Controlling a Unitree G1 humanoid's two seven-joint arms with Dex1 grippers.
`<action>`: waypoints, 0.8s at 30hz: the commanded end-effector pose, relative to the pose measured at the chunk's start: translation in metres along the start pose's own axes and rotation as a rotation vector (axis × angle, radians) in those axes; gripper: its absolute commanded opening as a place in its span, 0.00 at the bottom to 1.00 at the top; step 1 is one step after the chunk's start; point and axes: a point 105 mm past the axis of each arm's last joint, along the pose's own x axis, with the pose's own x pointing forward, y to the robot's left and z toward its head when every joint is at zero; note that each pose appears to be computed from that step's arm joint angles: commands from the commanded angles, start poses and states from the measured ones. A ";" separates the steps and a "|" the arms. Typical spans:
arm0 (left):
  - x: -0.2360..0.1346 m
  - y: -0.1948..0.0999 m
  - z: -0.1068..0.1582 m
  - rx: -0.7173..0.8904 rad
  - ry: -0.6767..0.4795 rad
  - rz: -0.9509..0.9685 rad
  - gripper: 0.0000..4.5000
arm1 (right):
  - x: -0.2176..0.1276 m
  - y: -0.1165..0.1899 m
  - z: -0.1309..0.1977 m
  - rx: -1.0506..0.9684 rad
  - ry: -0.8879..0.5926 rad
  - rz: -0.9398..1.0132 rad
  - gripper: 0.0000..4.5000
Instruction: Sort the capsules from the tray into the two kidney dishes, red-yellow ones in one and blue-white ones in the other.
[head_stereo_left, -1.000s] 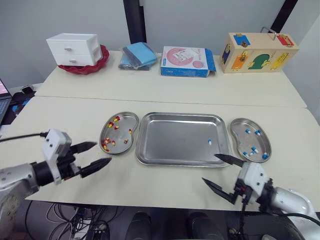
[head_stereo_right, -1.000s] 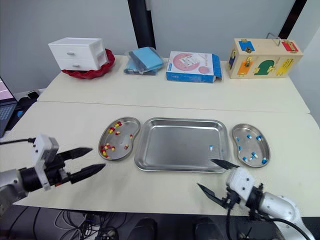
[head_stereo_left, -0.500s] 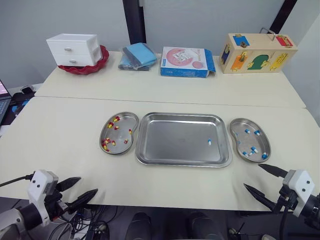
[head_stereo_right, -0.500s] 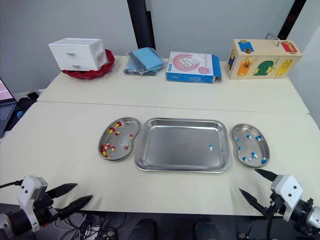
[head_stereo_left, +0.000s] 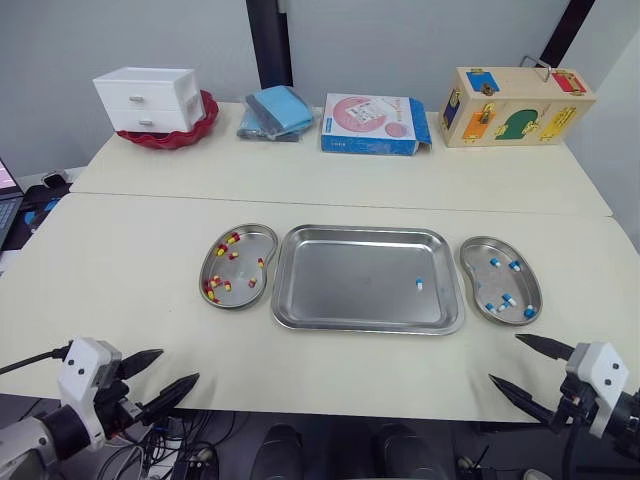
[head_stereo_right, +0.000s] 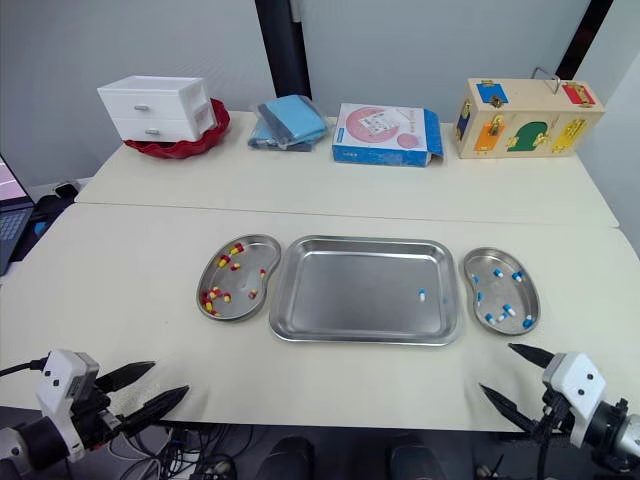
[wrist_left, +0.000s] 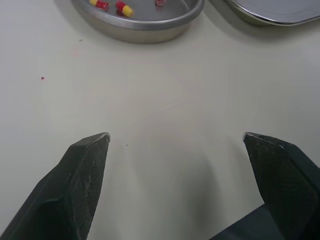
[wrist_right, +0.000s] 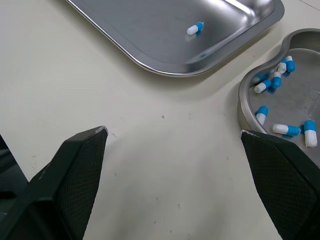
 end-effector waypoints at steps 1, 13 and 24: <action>0.008 -0.019 0.014 0.096 -0.022 -0.141 0.98 | -0.005 0.000 0.009 -0.033 -0.007 -0.005 1.00; 0.058 -0.083 0.055 0.251 -0.275 -0.529 0.98 | 0.001 0.042 0.032 -0.009 -0.036 0.077 1.00; 0.064 -0.084 0.053 0.293 -0.398 -0.560 0.98 | 0.053 0.055 0.064 0.045 -0.112 -0.011 1.00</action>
